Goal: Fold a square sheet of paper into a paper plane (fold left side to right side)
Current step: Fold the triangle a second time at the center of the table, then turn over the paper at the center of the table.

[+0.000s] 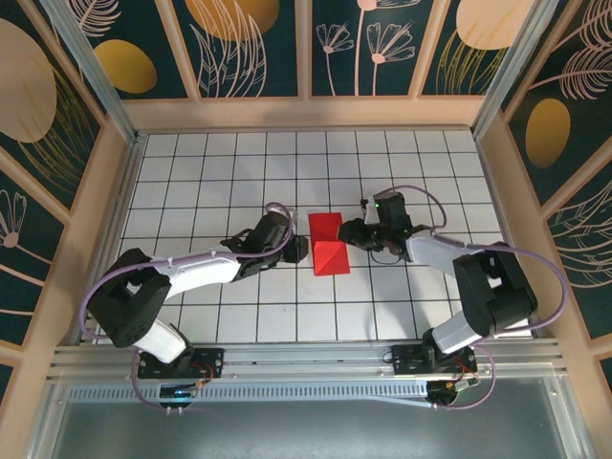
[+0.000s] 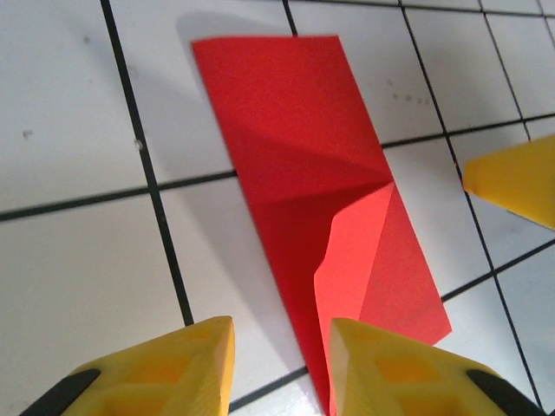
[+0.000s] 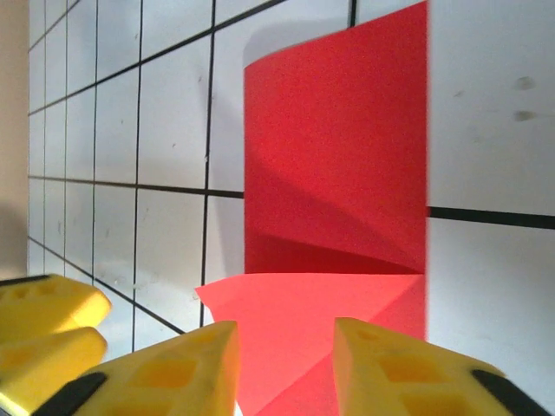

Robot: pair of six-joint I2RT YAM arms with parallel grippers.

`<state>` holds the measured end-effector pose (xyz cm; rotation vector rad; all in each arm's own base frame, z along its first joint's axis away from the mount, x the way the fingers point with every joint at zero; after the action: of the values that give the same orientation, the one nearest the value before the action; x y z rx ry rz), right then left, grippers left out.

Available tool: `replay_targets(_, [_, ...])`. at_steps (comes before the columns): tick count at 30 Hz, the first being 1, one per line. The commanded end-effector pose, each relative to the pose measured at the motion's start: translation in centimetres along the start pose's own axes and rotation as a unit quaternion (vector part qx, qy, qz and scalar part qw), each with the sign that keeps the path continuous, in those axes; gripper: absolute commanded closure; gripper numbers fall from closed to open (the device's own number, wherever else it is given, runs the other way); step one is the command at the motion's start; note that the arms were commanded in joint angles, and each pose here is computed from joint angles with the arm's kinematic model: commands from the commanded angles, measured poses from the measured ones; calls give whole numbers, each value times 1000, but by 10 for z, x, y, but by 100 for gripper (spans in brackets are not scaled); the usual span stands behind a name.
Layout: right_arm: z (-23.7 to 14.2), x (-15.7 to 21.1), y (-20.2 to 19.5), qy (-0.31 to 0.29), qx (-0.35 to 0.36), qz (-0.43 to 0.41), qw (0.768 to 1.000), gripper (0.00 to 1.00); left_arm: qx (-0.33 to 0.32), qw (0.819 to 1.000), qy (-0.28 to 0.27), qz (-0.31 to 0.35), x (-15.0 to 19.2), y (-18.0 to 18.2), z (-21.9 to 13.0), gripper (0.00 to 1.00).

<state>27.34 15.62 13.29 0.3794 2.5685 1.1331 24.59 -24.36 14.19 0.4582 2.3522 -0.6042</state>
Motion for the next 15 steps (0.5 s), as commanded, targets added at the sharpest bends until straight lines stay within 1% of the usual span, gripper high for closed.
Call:
replay_targets(1, [-12, 3, -12, -16, 15, 5, 1000, 61, 44, 998, -33, -16, -14, -3, 5, 61])
replay_targets(6, [-24, 7, -19, -28, 6, 7, 1000, 49, 87, 996, -24, -6, -20, -6, 23, 54])
replay_targets(9, [-30, 11, -22, -33, -6, 9, 999, 40, 96, 995, -17, -4, -22, -6, 32, 53])
replay_targets(11, [-33, 13, -23, -35, -13, 10, 999, 35, 100, 995, -1, -4, -16, -5, 45, 53])
replay_targets(15, [-35, 16, -24, -35, -18, 9, 999, 32, 119, 993, 9, -1, -15, -7, 56, 54])
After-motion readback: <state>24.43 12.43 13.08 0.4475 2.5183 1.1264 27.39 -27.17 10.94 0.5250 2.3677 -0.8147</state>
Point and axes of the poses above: each hand's point on the last joint's axis, 136 mm out from that joint toward the fingers, its own z axis out along the fingers, its own y axis along the line the jaws close on, x = y × z, the point moved 9 cm from there along -z, back along the fingers, and after that the axes turned 15 degrees about z, right-handed, at the moved point
